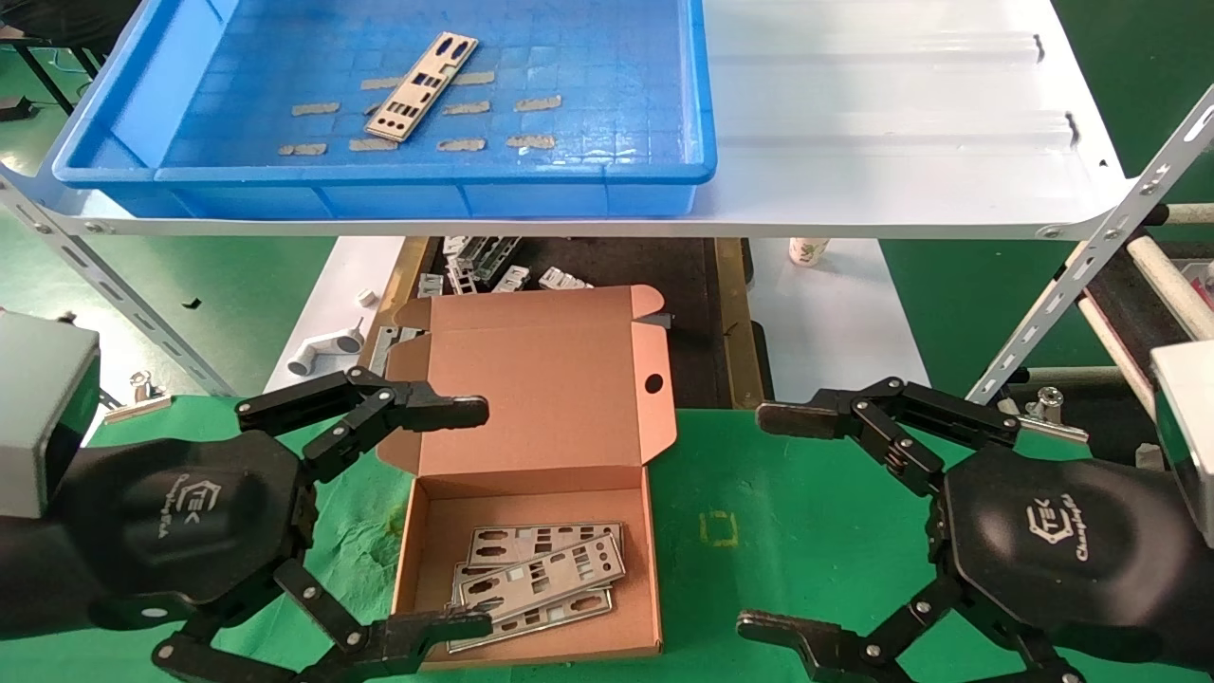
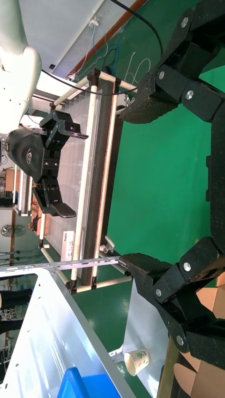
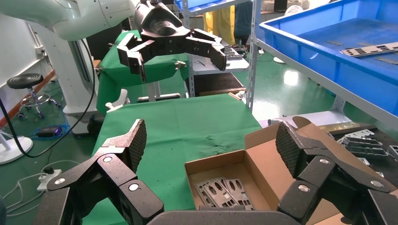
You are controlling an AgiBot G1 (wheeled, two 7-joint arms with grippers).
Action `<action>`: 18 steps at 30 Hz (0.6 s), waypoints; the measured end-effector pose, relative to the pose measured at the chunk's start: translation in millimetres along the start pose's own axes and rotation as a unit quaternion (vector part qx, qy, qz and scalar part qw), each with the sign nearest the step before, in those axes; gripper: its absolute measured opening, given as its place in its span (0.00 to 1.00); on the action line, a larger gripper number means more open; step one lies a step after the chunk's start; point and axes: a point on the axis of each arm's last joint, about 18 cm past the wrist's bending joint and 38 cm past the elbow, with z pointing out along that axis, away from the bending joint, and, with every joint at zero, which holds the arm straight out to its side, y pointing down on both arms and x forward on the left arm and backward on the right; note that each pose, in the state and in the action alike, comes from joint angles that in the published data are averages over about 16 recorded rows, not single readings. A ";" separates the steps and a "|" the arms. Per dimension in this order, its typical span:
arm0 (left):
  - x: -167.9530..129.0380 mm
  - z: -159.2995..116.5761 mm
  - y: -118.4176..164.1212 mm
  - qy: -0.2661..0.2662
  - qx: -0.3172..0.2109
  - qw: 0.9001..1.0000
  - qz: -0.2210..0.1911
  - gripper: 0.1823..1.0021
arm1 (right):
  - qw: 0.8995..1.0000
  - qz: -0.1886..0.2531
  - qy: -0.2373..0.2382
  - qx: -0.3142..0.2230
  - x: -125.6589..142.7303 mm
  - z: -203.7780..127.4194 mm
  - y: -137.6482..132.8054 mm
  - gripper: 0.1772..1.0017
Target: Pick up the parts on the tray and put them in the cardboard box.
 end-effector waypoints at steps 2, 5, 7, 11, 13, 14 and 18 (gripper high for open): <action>0.0 0.0 0.0 0.000 0.000 1.000 0.000 1.00 | 1.000 0.000 0.000 0.000 0.0 0.0 0.0 1.00; 0.0 0.0 0.0 0.000 0.000 1.000 0.000 1.00 | 1.000 0.000 0.000 0.000 0.0 0.0 0.0 1.00; 0.0 0.0 0.0 0.000 0.000 1.000 0.000 1.00 | 1.000 0.000 0.000 0.000 0.0 0.0 0.0 1.00; 0.0 0.0 0.0 0.000 0.000 1.000 0.000 1.00 | 1.000 0.000 0.000 0.000 0.0 0.0 0.0 1.00; 0.0 0.0 0.0 0.000 0.000 1.000 0.000 1.00 | 1.000 0.000 0.000 0.000 0.0 0.0 0.0 1.00; 0.0 0.0 0.0 0.000 0.000 1.000 0.000 1.00 | 1.000 0.000 0.000 0.000 0.0 0.0 0.0 1.00; 0.0 0.0 0.0 0.000 0.000 1.000 0.000 1.00 | 1.000 0.000 0.000 0.000 0.0 0.0 0.0 1.00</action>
